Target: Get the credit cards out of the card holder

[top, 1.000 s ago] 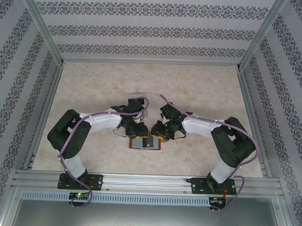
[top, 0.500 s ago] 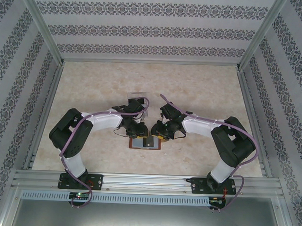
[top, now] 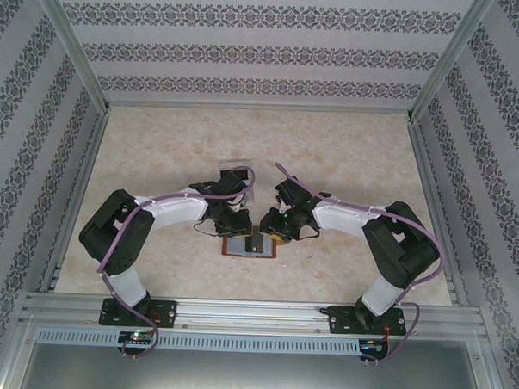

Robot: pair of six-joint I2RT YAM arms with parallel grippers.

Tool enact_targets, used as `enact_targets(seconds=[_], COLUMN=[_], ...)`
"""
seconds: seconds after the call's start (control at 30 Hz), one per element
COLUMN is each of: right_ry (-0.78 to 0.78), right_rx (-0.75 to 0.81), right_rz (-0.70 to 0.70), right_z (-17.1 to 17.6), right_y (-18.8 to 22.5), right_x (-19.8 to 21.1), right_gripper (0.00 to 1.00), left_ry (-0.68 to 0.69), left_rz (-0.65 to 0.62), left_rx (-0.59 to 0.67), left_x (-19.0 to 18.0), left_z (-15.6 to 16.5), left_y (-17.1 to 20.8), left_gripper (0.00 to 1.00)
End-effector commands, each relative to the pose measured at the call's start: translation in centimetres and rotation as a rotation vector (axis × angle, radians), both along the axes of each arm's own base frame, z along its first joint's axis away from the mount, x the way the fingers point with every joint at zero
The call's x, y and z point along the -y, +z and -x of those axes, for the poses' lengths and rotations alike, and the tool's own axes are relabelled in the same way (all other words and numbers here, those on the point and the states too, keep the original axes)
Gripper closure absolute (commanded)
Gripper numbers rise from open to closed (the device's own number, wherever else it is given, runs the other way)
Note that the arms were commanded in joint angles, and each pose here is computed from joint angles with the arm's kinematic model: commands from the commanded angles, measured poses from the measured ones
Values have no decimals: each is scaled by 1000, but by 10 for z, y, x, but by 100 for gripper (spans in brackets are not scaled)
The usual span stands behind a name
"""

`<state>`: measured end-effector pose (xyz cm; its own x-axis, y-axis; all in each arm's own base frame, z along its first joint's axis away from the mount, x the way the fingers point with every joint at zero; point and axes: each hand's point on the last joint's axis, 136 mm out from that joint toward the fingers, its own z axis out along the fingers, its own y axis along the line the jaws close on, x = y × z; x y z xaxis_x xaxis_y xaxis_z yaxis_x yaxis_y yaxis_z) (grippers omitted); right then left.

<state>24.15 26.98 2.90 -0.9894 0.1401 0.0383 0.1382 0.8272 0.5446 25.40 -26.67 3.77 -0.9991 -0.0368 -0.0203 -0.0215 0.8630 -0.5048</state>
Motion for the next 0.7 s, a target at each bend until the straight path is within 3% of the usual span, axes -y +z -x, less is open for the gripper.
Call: enact_targets(seconds=[0.0, 0.67], right_ry=[19, 20], right_rx=[-16, 20], right_rz=[34, 44], right_z=[8, 3], right_y=[-8, 7], right_x=[4, 5], right_gripper=[64, 64], left_ry=[-22, -45], left_rz=[-52, -92], left_rx=[11, 12], left_x=[-11, -21], left_z=[10, 16], left_y=[3, 10], left_gripper=[87, 89])
